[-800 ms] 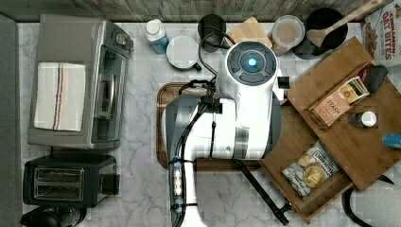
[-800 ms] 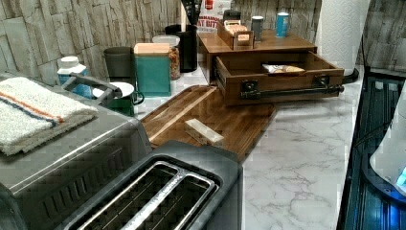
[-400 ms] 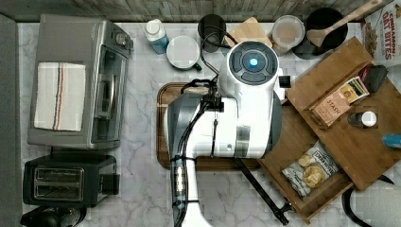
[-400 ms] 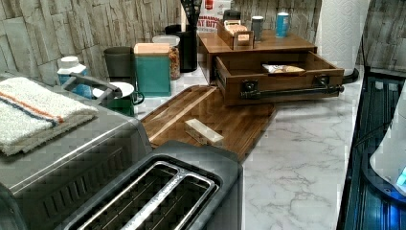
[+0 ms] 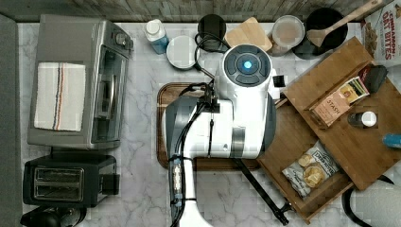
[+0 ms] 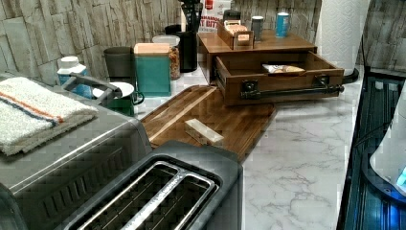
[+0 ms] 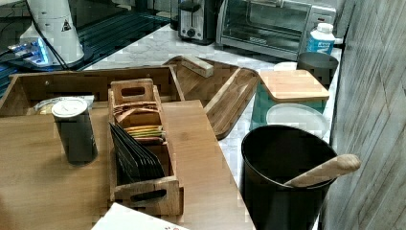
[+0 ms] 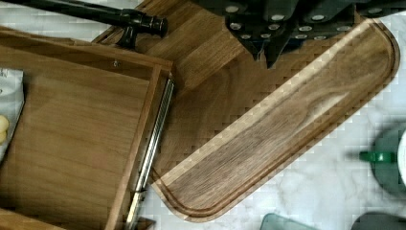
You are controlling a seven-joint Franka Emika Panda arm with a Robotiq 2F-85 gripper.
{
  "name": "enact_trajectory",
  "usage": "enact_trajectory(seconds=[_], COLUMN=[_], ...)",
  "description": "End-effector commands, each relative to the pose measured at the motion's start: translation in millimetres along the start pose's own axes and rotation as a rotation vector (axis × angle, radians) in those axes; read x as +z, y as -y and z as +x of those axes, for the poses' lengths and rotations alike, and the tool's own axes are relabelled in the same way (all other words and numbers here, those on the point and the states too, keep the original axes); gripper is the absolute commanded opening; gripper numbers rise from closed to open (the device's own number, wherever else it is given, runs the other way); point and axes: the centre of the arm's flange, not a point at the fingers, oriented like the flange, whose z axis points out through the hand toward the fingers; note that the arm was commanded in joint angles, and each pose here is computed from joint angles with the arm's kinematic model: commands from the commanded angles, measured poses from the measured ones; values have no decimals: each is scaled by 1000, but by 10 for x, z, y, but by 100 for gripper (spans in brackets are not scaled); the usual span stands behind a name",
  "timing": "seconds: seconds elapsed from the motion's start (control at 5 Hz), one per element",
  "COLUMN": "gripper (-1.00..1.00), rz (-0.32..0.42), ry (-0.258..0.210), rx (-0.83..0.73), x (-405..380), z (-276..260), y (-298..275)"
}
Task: Close the drawer.
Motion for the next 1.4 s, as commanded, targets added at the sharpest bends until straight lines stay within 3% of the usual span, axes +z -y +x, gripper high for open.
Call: enact_trajectory(seconds=[0.2,0.4,0.8,1.0,1.2,1.4], gripper=[-100,-100,-100,-100,-100,-100], rz=[77,124,112,78,81,81], ry=[-155,-138,-201,-209,-206,-162], rx=[-346,-422,-650,-732,-777,-780], x=[-218,951,1231,1326,1252,1102], z=[-181,-1148,-1401,-1471,-1465,-1397], y=[-5,633,594,461,274,186])
